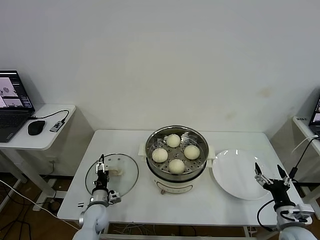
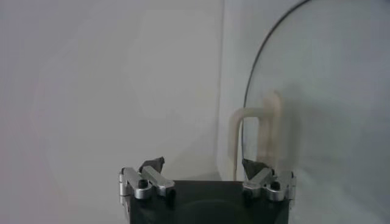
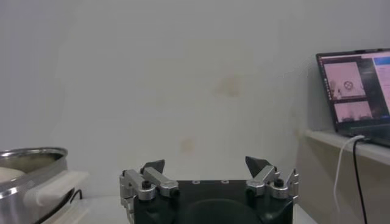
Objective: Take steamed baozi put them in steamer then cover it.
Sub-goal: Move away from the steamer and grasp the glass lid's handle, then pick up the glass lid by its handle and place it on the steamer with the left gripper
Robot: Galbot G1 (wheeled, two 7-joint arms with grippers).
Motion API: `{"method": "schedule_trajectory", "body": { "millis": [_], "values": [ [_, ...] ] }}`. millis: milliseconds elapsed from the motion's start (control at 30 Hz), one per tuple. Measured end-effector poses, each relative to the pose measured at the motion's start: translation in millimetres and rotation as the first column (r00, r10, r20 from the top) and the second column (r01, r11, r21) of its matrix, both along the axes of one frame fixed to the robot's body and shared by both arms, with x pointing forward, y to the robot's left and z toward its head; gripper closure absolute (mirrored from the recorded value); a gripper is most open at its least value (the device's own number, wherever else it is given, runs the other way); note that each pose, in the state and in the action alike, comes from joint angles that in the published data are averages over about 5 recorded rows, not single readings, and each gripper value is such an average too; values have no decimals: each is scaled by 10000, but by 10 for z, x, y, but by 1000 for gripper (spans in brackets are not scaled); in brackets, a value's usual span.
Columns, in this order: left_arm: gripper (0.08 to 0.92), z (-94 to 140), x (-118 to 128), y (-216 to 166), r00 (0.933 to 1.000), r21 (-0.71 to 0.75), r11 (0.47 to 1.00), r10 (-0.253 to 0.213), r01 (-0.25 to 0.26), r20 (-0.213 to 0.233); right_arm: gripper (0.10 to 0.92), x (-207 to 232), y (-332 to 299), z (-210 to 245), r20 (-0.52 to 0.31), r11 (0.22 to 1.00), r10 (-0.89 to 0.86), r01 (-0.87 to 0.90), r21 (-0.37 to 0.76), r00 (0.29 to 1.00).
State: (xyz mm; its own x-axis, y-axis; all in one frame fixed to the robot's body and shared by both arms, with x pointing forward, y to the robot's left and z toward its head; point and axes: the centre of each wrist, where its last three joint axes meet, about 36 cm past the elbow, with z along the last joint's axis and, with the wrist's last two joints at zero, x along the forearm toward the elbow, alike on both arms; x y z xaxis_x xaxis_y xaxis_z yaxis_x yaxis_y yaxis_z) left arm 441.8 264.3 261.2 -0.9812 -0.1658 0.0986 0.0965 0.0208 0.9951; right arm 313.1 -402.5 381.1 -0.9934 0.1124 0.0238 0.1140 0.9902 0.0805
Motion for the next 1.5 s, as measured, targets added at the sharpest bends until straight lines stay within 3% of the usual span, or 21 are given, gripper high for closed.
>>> {"method": "schedule_trajectory", "body": {
  "millis": [267, 667, 967, 1267, 1500],
  "values": [
    [223, -67, 28, 51, 9999, -87, 10000, -48, 47, -135, 200, -6, -3, -12, -24, 10000, 17, -17, -33, 10000],
    [564, -206, -75, 119, 9984, -127, 9997, -234, 227, -523, 200, -44, 6, -6, -30, 9999, 14, -14, -102, 10000],
    [818, -203, -36, 190, 9982, -147, 9994, -329, 322, -492, 200, -90, 48, -7, -21, 9999, 29, -30, -116, 10000],
    [853, -135, -34, 247, 9996, -148, 9996, -242, 239, -158, 200, -102, 94, 22, 83, 9999, 46, -46, -91, 10000],
    [853, 86, -114, 234, 9998, -354, 9993, 89, -82, 203, 200, -64, 136, 55, 217, 9999, 114, -114, -20, 9997]
  ]
}}
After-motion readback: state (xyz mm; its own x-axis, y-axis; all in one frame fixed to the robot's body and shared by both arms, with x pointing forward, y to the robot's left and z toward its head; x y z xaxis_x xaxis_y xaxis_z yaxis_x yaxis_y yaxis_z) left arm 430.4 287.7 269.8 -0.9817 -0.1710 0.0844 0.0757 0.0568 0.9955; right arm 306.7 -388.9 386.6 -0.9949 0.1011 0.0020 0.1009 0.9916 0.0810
